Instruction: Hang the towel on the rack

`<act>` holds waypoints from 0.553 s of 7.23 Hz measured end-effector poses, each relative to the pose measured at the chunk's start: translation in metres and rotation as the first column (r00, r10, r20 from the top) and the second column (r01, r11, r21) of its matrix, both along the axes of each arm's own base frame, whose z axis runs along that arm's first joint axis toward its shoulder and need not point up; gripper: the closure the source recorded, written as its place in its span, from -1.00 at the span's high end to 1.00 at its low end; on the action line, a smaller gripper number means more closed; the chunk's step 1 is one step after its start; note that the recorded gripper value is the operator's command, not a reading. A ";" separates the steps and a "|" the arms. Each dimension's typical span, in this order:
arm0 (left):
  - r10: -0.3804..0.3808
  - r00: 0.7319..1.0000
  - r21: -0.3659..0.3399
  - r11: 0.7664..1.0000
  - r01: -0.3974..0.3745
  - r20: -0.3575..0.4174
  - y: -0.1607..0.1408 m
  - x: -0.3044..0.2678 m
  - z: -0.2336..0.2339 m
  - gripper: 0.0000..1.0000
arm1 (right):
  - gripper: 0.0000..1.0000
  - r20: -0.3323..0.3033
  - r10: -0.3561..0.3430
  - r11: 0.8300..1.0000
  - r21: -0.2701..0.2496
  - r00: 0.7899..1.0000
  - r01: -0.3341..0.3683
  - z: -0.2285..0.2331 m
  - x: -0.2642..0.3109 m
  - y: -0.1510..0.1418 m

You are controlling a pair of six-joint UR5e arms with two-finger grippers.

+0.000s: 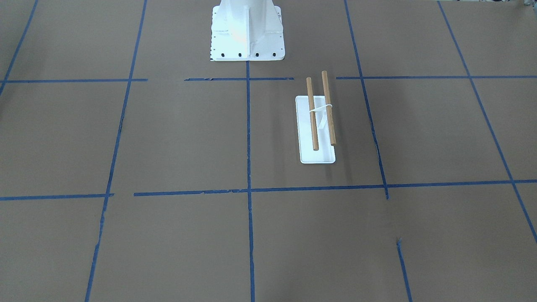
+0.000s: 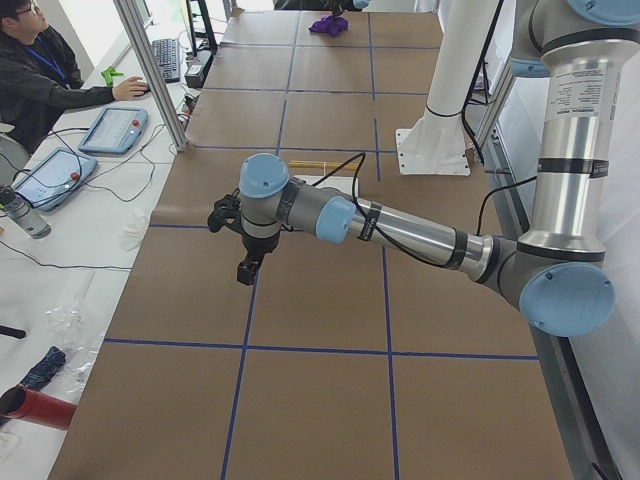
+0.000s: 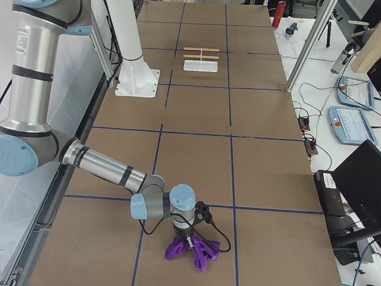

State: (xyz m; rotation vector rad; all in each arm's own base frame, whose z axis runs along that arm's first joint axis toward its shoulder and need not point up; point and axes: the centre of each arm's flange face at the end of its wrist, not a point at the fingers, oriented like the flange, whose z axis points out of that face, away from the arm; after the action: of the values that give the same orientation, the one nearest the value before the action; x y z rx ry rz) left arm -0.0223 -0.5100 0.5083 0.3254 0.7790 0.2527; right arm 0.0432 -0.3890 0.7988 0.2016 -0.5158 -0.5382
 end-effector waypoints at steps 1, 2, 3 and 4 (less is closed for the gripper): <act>0.000 1.000 0.010 1.000 0.000 -0.001 0.000 0.000 -0.001 1.00 | -1.00 0.009 -0.002 1.000 0.025 1.000 0.002 -0.020 -0.002 -0.009; 0.000 1.000 0.031 1.000 0.000 -0.003 -0.001 0.000 -0.002 1.00 | -1.00 0.018 -0.005 0.999 0.042 1.000 0.004 -0.053 -0.004 -0.022; -0.001 1.000 0.055 0.998 0.001 -0.006 -0.002 0.000 -0.002 1.00 | -1.00 0.024 -0.005 0.999 0.048 1.000 0.004 -0.100 -0.006 -0.040; -0.002 1.000 0.095 0.996 0.003 -0.011 -0.003 0.001 -0.008 1.00 | -1.00 0.029 -0.006 0.999 0.050 1.000 0.004 -0.162 -0.010 -0.068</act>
State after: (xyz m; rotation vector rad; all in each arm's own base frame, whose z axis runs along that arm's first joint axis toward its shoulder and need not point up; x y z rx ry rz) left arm -0.0218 -0.5132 0.5002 0.4176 0.7782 0.2859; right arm 0.0332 -0.4570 0.6372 0.2559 -0.5313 -0.5540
